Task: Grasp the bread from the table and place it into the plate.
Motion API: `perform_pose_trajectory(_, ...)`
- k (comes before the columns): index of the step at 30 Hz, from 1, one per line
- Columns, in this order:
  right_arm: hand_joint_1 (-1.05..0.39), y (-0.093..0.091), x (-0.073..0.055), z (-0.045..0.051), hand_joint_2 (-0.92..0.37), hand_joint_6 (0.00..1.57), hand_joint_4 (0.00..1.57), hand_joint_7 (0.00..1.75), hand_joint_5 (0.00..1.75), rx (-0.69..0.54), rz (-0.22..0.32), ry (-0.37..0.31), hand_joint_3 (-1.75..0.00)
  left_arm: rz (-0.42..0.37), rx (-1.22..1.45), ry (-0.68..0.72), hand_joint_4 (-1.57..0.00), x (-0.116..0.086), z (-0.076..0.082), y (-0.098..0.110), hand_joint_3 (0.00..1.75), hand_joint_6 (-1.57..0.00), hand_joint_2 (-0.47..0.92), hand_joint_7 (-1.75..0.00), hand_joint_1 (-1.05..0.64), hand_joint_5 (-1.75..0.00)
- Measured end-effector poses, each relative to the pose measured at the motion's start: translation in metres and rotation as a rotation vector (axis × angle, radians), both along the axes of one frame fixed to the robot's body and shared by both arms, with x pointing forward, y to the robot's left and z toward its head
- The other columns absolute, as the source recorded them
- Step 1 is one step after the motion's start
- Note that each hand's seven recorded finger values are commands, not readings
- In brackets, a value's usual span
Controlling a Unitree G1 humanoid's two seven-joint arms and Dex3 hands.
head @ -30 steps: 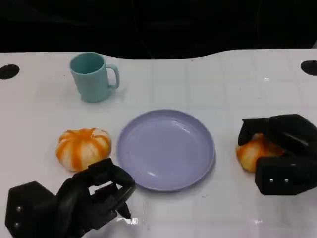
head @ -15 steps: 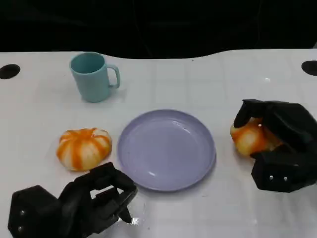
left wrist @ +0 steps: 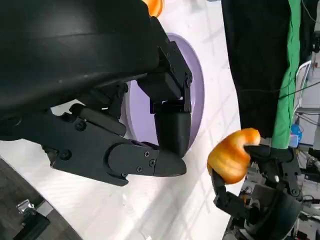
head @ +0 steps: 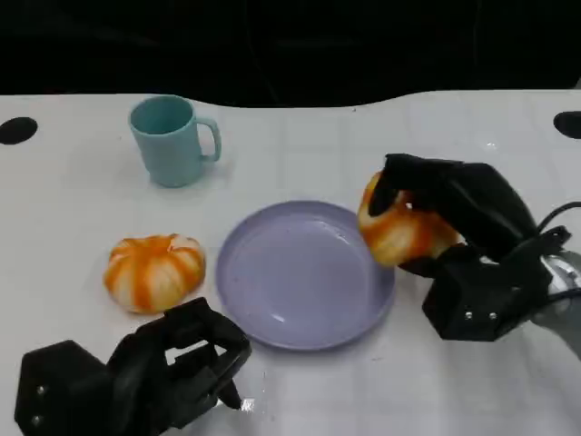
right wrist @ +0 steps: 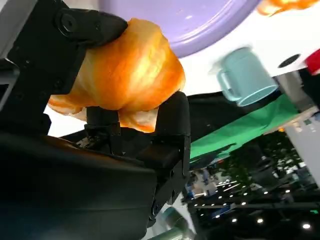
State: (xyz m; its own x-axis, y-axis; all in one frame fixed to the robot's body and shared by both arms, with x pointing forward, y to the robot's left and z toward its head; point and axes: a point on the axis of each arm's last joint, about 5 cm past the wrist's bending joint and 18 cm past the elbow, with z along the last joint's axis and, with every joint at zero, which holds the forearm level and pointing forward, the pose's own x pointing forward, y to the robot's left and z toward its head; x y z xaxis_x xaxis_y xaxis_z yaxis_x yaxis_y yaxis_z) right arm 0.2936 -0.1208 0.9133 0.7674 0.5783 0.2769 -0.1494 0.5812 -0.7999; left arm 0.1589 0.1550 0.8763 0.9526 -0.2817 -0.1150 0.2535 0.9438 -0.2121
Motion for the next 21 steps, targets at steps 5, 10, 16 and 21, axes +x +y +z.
perform_pose_trajectory(5,0.07,0.017,0.001,0.0037,-0.18,0.8,1.02,1.74,1.75,0.007,0.06,-0.014,-1.48,0.0,0.0,0.0,-0.72,0.0,0.0,0.0,0.3,-0.73,0.91,-1.4,-0.49,-1.75)
perform_pose_trajectory(10,-0.01,0.036,0.003,0.0051,-0.14,0.8,1.02,1.74,1.75,-0.016,0.12,0.002,-1.5,0.001,0.0,0.001,-0.73,0.0,0.0,0.0,0.3,-0.73,0.91,-1.39,-0.5,-1.75)
perform_pose_trajectory(16,-0.01,0.051,0.003,0.0007,-0.16,0.78,0.99,1.75,1.75,-0.064,0.144,0.022,-1.46,0.004,0.008,0.001,-0.73,0.0,0.0,-0.001,0.31,-0.73,0.92,-1.4,-0.5,-1.75)
perform_pose_trajectory(21,-0.02,0.053,0.004,-0.0022,-0.25,0.85,0.96,1.37,1.75,-0.098,0.145,0.047,-1.33,0.004,0.003,-0.001,-0.73,0.0,0.0,-0.002,0.31,-0.73,0.91,-1.4,-0.49,-1.75)
